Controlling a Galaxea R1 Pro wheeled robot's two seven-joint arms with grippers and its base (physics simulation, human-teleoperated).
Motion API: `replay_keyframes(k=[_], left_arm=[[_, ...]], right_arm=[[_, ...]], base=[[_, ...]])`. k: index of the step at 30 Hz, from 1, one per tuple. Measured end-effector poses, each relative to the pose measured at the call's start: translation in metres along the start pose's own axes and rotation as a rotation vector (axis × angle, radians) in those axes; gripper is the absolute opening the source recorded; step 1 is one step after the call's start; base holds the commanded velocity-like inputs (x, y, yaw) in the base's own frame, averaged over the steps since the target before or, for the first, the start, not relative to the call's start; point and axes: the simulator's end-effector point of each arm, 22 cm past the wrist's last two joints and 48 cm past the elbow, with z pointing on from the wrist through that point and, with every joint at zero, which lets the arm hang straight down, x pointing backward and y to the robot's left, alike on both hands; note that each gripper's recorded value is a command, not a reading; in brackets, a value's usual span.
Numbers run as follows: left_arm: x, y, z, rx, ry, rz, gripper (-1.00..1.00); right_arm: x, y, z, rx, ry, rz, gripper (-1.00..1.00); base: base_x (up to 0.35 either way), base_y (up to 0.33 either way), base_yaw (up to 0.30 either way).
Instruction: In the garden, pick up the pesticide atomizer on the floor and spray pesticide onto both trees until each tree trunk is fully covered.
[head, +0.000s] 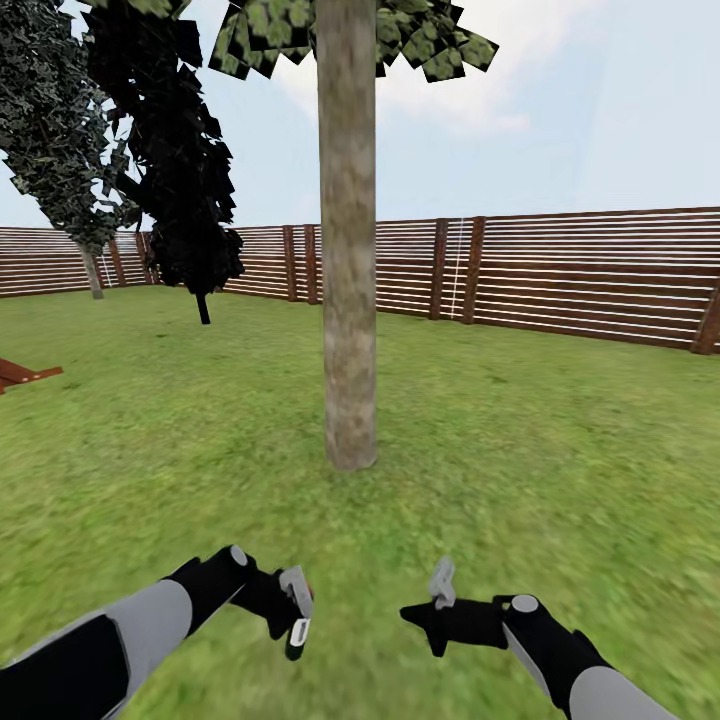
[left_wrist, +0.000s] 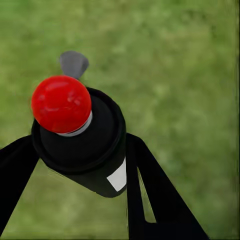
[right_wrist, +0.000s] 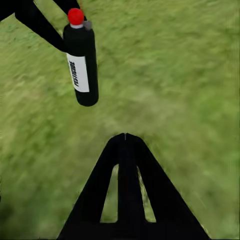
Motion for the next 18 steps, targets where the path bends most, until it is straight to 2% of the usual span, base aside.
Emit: replay_keyframes(k=[2, 5, 7, 12, 18], left_arm=[[-0.005, -0.011, 0.006, 0.026, 0.013, 0.029, -1.0], [-0.027, -0.029, 0.017, 0.057, -0.004, 0.056, -1.0], [-0.034, -0.037, 0.021, 0.068, -0.007, 0.068, -1.0], [-0.037, -0.042, 0.022, 0.084, -0.008, 0.073, -1.0], [-0.051, -0.055, 0.028, 0.106, -0.021, 0.09, -1.0]], right_arm=[[0.0, 0.005, 0.0, -0.02, 0.001, -0.001, -1.0], [-0.003, 0.007, 0.0, -0.031, -0.003, -0.008, -1.0], [-0.02, 0.006, 0.0, -0.031, -0.028, -0.045, -1.0], [-0.047, 0.007, 0.0, -0.031, -0.067, -0.106, -1.0], [-0.051, 0.007, 0.0, -0.032, -0.073, -0.115, -1.0]], base=[[0.0, 0.0, 0.0], [0.0, 0.0, 0.0], [0.0, 0.0, 0.0], [0.0, 0.0, 0.0], [0.0, 0.0, 0.0]])
